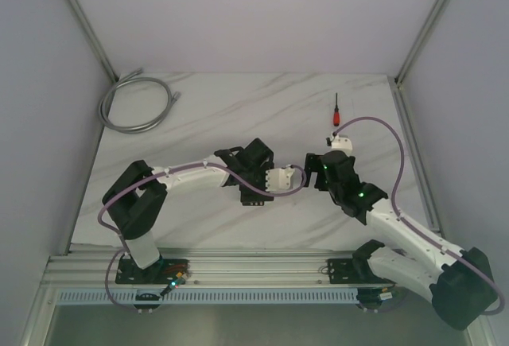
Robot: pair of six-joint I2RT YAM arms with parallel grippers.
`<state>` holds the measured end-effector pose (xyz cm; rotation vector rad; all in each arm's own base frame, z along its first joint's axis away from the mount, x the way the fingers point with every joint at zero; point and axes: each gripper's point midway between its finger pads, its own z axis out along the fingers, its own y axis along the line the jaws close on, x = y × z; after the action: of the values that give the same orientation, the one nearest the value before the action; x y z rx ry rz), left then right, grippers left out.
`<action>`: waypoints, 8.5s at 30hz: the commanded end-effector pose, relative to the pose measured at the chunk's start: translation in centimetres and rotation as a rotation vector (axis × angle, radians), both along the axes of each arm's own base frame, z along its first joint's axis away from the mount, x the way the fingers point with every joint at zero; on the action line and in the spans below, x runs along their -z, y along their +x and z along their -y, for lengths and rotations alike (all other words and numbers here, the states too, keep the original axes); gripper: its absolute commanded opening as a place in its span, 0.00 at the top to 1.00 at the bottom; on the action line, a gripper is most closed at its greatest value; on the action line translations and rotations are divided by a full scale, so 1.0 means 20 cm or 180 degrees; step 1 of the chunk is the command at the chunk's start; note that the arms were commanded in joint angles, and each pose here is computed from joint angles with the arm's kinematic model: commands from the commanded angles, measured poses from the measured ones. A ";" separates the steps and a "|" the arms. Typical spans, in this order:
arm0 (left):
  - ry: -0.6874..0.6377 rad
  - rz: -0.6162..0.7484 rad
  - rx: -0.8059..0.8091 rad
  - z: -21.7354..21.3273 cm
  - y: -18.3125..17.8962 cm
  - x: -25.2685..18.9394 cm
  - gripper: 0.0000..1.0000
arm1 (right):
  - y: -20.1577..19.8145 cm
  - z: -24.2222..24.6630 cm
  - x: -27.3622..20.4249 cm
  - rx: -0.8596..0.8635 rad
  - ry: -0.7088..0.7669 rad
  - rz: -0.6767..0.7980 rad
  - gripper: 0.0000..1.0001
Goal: Snap on the fuse box
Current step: Close the fuse box cover on the fuse box base, then reset both arms
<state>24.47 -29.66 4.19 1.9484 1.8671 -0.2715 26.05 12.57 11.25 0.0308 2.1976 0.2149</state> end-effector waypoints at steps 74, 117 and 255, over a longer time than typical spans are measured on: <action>-0.1584 -0.1527 -0.3797 -0.06 -0.02 0.11 0.64 | -0.13 -0.62 0.58 -0.0927 0.0750 -0.1754 0.68; -0.1962 -0.1430 -0.4415 -0.09 0.01 0.01 0.54 | -0.11 -0.83 0.30 -0.1578 0.1184 -0.1369 0.64; -0.2648 0.2512 -0.4846 -1.60 0.64 -0.22 0.00 | 0.58 0.76 0.10 0.0753 -0.0599 0.1650 0.00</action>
<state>35.99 2.42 5.89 -0.1749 1.7785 0.2159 37.23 -3.17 8.28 0.1314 1.7001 -0.1495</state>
